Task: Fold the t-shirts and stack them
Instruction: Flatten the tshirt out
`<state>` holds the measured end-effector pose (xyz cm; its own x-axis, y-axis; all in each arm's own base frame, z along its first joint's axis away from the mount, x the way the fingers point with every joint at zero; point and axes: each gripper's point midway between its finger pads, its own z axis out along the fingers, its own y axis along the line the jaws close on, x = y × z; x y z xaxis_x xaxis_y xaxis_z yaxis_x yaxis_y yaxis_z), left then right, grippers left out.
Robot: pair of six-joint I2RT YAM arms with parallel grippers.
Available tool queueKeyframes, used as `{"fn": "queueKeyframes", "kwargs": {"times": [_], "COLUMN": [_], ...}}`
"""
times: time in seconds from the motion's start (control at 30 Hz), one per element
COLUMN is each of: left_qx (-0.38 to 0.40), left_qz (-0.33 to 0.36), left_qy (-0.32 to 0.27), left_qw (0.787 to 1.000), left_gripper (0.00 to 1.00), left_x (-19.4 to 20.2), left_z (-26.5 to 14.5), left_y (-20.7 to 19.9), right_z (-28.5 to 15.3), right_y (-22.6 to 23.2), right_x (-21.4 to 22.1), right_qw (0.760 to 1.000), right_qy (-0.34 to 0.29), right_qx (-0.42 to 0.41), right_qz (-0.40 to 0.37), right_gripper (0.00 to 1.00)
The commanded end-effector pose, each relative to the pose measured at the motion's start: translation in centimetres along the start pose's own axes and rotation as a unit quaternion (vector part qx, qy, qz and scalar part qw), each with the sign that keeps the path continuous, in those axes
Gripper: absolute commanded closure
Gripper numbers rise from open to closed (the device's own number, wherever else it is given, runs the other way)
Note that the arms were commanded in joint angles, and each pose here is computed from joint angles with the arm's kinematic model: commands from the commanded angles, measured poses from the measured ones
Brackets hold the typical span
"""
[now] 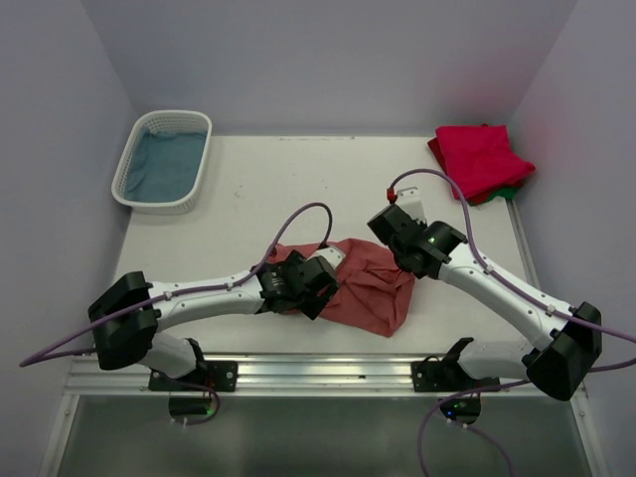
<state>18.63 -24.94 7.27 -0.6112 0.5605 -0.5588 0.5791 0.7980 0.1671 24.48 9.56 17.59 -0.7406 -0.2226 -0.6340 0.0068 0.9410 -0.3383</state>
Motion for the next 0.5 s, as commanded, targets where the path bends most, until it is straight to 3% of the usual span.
{"fn": "queueKeyframes", "kwargs": {"times": [0.0, 0.2, 0.37, 0.47], "left_qx": [-0.012, -0.004, 0.023, -0.011], "left_qz": [0.02, 0.02, 0.015, 0.033], "left_qy": [-0.06, -0.068, -0.07, -0.072], "left_qw": [0.998, 0.997, 0.997, 0.997], "left_gripper": [0.11, 0.13, 0.21, 0.2], "left_x": [-3.3, -4.2, -4.7, -5.0], "left_z": [0.4, 1.8, 2.2, 1.5], "left_y": [0.1, -0.9, -2.5, -2.4], "right_z": [-0.2, -0.2, -0.2, 0.0], "right_y": [0.4, 0.6, 0.5, 0.4], "right_x": [-0.7, -0.7, -0.8, -0.7], "right_qw": [1.0, 0.999, 0.999, 0.999], "right_qy": [-0.016, -0.017, -0.02, -0.019], "right_qx": [-0.018, -0.026, -0.025, -0.023], "right_qz": [0.015, 0.016, 0.015, 0.015], "right_gripper": [1.0, 1.0, 1.0, 1.0]}}
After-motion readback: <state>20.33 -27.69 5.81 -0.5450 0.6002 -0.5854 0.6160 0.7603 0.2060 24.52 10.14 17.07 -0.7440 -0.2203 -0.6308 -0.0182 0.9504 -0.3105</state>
